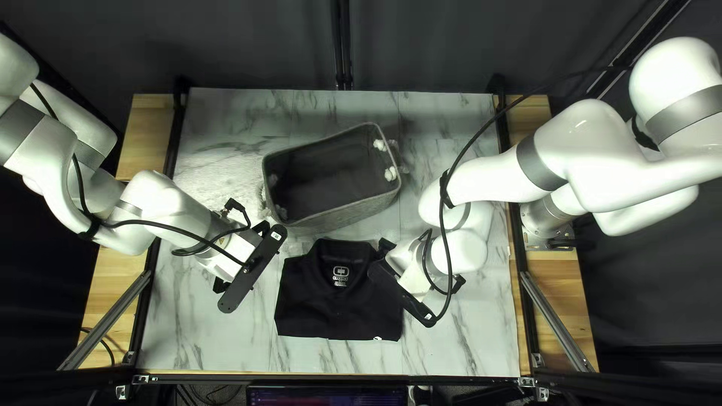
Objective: Pick up a folded sweatshirt and place it into a fabric basket
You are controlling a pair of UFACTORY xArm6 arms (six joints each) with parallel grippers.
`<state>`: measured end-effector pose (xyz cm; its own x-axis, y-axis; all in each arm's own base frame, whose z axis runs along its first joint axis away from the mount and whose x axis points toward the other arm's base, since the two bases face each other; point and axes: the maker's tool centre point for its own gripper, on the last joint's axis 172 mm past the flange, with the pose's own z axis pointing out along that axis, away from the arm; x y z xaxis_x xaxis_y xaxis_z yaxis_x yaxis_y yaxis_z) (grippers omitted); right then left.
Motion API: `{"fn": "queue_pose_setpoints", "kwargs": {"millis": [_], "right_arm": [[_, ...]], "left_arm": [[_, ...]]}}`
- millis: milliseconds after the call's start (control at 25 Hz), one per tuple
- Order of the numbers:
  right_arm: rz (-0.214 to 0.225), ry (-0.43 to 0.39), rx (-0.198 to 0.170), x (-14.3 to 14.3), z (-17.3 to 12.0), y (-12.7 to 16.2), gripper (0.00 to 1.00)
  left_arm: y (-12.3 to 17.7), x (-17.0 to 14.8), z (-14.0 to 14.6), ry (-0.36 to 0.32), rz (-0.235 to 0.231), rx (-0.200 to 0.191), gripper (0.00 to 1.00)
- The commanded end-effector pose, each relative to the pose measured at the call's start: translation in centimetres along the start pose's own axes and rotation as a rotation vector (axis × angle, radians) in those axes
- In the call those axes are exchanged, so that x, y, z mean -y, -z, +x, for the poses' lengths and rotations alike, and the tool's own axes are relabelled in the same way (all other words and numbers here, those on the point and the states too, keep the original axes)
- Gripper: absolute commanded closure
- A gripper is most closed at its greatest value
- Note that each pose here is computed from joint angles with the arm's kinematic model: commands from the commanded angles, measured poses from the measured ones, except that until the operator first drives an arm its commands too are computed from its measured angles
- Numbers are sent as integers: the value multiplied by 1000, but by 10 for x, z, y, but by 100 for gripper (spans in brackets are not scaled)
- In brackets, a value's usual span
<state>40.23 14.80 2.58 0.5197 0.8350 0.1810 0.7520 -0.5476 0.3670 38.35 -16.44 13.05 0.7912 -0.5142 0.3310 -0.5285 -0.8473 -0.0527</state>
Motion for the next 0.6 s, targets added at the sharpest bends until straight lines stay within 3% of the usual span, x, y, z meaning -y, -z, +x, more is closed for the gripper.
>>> {"fn": "queue_pose_setpoints", "kwargs": {"millis": [40,80,360,440,600], "right_arm": [[-3,9,7,-4,3,-1,64],[-2,12,10,-5,4,-3,100],[7,22,13,-5,6,-6,100],[8,24,12,-5,7,-5,95],[-2,35,15,-5,14,6,100]], "left_arm": [[0,0,0,0,0,0,0],[0,0,0,0,0,0,0],[0,0,0,0,0,0,0],[0,0,0,0,0,0,0],[0,0,0,0,0,0,0]]}}
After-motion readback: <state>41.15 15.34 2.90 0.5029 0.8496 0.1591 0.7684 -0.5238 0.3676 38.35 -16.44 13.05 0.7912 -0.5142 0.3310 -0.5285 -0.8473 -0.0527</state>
